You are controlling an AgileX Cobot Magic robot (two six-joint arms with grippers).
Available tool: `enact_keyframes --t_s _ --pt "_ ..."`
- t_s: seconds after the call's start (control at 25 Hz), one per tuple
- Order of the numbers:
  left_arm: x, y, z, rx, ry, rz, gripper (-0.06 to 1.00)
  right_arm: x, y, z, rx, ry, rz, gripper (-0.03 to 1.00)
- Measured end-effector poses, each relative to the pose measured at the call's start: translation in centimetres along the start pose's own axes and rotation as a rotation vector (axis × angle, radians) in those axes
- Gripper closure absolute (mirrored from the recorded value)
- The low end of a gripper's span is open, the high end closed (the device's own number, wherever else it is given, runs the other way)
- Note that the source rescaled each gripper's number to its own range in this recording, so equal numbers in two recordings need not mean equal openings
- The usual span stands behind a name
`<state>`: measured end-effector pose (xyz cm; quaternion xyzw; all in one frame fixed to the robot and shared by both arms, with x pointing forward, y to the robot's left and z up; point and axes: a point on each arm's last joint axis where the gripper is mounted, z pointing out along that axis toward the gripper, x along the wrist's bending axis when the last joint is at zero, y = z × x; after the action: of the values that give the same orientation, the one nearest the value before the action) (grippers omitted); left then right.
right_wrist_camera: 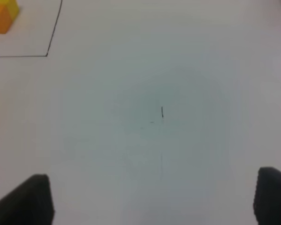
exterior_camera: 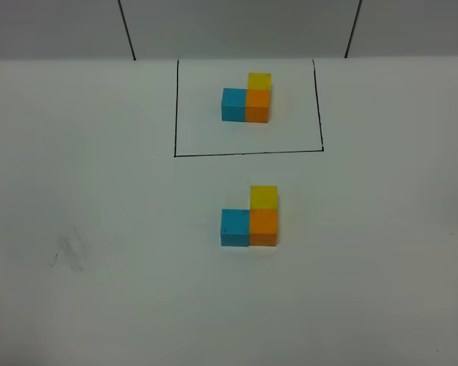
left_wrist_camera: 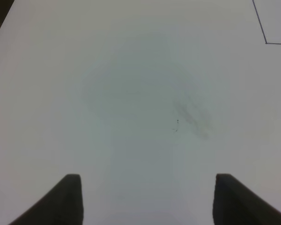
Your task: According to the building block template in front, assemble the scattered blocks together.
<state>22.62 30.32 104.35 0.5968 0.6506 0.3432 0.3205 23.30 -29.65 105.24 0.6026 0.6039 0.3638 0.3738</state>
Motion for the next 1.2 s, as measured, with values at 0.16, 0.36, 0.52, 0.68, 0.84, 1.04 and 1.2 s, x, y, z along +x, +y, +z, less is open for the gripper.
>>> enact_keyframes --t_s 0.16,0.36,0.52,0.68,0.84,1.04,1.2 --pt "0.00 0.00 0.00 0.000 0.000 0.000 0.60 0.00 -0.01 -0.01 -0.001 0.000 0.000 0.29" --pt "0.00 0.00 0.00 0.000 0.000 0.000 0.60 -0.02 -0.01 -0.02 -0.001 0.032 -0.016 0.43" --pt "0.00 0.00 0.00 0.000 0.000 0.000 0.60 -0.06 -0.02 -0.04 -0.002 0.085 -0.044 0.55" --pt "0.00 0.00 0.00 0.000 0.000 0.000 0.60 -0.07 -0.02 -0.04 -0.002 0.097 -0.050 0.66" --pt "0.00 0.00 0.00 0.000 0.000 0.000 0.60 -0.07 -0.02 -0.04 -0.002 0.097 -0.050 0.77" --pt "0.00 0.00 0.00 0.000 0.000 0.000 0.60 -0.07 -0.02 -0.04 -0.002 0.097 -0.050 0.90" --pt "0.00 0.00 0.00 0.000 0.000 0.000 0.60 -0.07 -0.02 -0.04 -0.002 0.097 -0.050 0.96"
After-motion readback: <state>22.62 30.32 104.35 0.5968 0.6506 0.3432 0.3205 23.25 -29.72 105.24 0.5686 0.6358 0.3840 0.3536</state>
